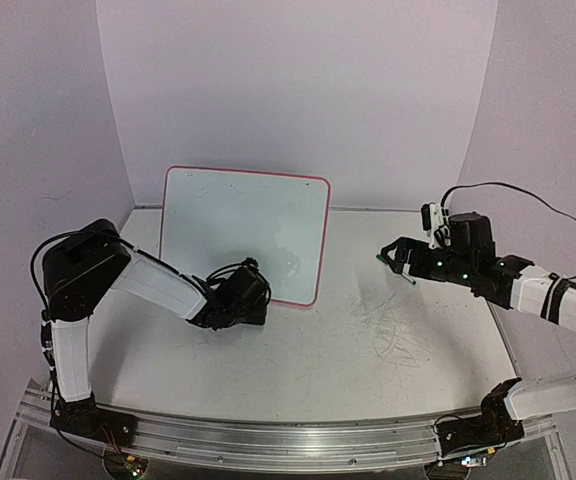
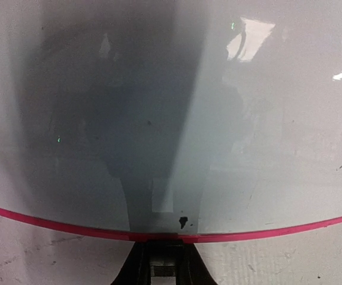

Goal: Write a sentence on the whiteboard
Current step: Move the whiteboard stand to the center of the board, then adjust the whiteboard stand at the center of the board.

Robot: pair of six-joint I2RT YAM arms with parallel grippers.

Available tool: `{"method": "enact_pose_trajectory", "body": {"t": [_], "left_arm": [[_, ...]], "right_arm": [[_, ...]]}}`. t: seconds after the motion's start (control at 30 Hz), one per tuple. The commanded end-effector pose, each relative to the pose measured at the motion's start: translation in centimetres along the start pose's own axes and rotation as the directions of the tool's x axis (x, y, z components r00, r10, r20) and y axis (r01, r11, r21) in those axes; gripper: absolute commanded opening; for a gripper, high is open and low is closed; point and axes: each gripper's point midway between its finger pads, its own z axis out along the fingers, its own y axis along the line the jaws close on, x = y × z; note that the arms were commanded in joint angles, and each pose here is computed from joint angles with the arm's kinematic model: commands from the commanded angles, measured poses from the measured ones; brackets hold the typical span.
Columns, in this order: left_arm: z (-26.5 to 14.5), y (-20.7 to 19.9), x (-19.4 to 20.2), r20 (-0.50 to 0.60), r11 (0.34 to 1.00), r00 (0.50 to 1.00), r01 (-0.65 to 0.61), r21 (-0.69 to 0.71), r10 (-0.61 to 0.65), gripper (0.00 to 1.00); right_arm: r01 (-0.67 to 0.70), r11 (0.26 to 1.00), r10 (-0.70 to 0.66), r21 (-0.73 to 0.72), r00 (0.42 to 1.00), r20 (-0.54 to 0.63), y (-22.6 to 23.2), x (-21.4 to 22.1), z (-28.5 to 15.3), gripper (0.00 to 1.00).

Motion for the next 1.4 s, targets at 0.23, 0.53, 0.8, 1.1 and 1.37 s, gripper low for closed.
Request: {"method": "enact_pose_trajectory", "body": {"t": [0.23,0.53,0.8,1.1,1.37], "left_arm": [[-2.7,-9.9,1.3,-0.043,0.960,0.999,-0.019,0.278,0.033,0.44],[-9.7,-8.0,-1.5,0.058,0.942,0.998,-0.056,0.331,0.038,0.65],[-17.9,-0.7,-9.1,0.344,0.989,0.939,-0.064,0.130,0.016,0.84],[-24.6,4.4,-14.0,0.533,0.997,0.843,0.054,0.050,-0.072,0.89],[-26.1,5.6,-14.6,0.569,0.997,0.818,0.074,0.028,-0.077,0.89]], "right_arm": [[-0.074,0.997,0.075,0.026,0.997,-0.033,1.8,3.1,1.6,0.98],[-0.007,0.999,0.012,0.050,0.994,-0.109,6.7,6.3,5.7,0.95],[0.137,0.991,-0.134,-0.001,0.961,-0.242,15.1,12.3,12.4,0.89],[0.140,0.989,-0.116,0.053,0.940,-0.322,16.5,17.1,17.6,0.73],[0.154,0.985,-0.119,0.083,0.937,-0.329,16.5,19.1,20.3,0.58]]}}
